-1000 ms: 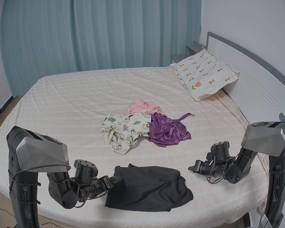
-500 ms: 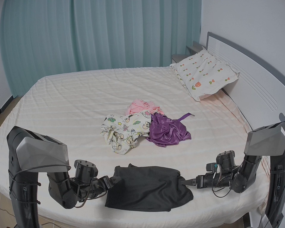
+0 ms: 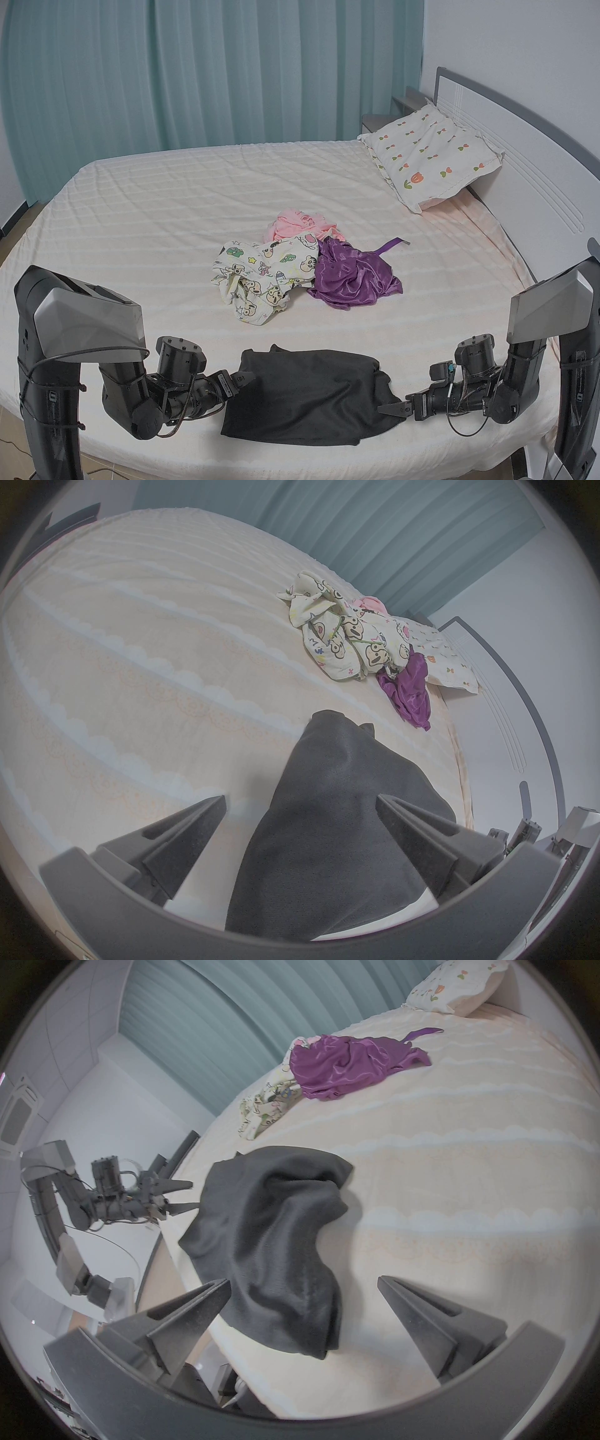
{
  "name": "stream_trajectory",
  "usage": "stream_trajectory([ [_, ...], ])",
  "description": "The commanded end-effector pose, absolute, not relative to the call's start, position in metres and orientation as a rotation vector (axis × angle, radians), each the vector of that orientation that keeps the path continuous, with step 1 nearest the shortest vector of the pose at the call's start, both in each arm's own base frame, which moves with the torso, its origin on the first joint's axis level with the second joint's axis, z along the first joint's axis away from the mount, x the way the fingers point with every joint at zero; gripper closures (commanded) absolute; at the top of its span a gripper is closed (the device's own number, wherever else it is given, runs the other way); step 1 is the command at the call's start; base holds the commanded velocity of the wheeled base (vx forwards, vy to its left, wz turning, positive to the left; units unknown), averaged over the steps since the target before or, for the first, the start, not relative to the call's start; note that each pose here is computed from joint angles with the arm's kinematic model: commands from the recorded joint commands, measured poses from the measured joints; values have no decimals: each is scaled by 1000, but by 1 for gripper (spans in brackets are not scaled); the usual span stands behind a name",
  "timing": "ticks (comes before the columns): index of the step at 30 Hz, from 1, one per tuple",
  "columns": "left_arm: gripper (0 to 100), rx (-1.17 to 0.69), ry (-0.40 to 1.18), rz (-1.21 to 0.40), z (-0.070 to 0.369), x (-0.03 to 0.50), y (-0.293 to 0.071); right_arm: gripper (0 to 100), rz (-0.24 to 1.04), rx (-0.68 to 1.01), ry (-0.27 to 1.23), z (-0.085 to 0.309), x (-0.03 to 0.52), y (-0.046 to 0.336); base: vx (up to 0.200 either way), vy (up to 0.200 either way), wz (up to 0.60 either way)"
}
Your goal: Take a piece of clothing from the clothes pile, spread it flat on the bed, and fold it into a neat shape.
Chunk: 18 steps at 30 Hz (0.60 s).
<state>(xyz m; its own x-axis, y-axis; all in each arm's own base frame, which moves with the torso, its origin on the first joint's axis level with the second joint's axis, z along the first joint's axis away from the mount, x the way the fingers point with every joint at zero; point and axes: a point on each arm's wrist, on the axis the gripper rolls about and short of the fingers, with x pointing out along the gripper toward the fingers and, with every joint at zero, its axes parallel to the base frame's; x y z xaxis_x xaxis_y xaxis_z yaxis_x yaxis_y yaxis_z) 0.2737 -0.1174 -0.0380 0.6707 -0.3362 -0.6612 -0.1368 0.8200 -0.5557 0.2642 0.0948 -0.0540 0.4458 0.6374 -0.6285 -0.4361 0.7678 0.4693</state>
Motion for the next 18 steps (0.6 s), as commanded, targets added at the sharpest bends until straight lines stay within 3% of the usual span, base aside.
stream_trajectory([
  [1,0,-617,842,-121,-38,274,-118,0,652,218,917,-66,261,102,0,0,0],
  [3,0,-619,843,-120,-38,274,-118,0,648,210,921,-69,260,105,0,0,0],
  [4,0,-619,843,-120,-38,274,-118,100,650,209,917,-68,260,106,0,0,0],
  [18,0,-618,842,-119,-38,274,-117,100,658,216,950,-59,242,95,0,0,0],
])
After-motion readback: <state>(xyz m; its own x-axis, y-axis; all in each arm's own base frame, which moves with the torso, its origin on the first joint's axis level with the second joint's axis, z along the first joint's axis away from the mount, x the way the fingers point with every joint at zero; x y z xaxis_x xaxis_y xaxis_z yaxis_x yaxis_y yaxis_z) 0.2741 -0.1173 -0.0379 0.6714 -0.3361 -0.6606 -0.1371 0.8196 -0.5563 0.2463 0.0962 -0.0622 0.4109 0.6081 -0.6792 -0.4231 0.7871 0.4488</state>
